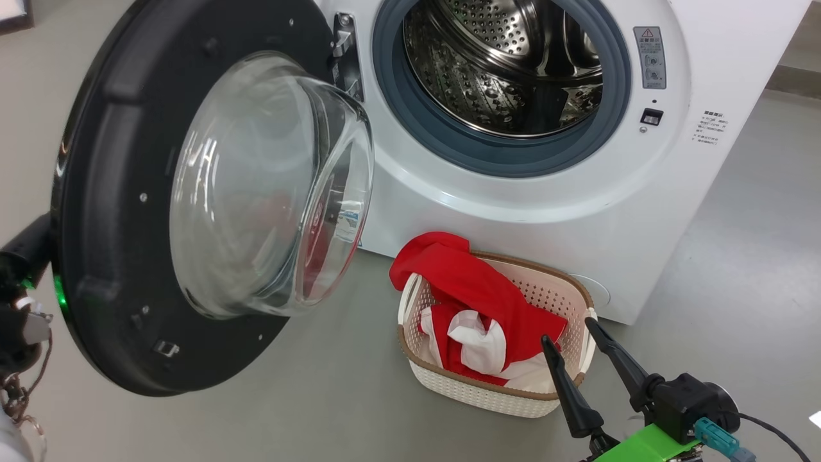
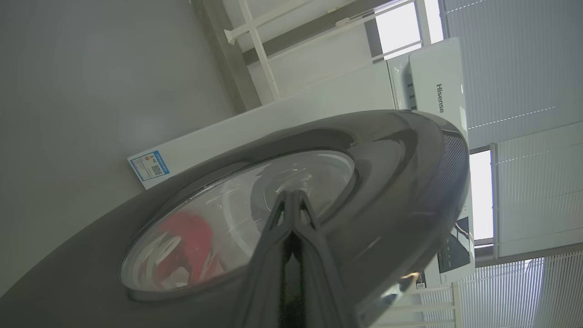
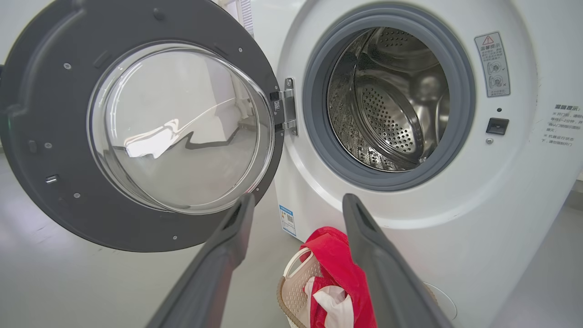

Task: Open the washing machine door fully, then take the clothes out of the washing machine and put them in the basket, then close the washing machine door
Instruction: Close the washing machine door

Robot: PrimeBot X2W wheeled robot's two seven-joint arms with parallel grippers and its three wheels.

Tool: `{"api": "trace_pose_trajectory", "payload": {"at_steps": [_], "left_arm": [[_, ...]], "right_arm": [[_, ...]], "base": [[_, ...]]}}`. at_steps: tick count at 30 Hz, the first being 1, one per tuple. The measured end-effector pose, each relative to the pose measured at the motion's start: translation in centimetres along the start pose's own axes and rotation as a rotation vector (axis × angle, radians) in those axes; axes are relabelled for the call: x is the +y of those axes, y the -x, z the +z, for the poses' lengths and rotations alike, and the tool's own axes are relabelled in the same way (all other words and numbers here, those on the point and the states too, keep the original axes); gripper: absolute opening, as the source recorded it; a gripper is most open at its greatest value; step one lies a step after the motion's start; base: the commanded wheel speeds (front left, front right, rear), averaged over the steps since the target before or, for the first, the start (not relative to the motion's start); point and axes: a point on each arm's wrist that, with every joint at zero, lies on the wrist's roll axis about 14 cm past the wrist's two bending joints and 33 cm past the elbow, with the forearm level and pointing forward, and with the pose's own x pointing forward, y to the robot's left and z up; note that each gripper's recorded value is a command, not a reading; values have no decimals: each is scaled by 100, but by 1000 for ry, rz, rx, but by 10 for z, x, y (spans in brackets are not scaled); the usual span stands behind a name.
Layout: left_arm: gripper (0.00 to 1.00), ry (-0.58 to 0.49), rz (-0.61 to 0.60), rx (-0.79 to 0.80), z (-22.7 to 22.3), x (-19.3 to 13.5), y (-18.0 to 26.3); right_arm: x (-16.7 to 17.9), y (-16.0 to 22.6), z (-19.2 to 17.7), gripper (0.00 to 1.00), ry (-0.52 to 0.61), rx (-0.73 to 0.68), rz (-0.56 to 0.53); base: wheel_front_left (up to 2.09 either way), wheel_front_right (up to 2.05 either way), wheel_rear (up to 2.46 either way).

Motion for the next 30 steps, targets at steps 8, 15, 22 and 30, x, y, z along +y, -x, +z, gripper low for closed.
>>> {"api": "trace_pose_trajectory", "payload": {"at_steps": [8, 15, 22, 30], "left_arm": [[0, 9, -78, 70, -30, -12, 1], [0, 18, -109, 113, -51, -19, 4], [0, 34, -156, 155, -67, -33, 6], [0, 55, -186, 216, -86, -45, 3]], "right_arm": [[-2, 1, -2, 100, -8, 2, -8], [-6, 3, -2, 100, -11, -4, -21], [-10, 4, -4, 100, -16, 0, -35], [-17, 1, 1, 100, -20, -21, -49]], "base": [[0, 0, 0], [0, 0, 0], [0, 0, 0], [0, 0, 0]]}}
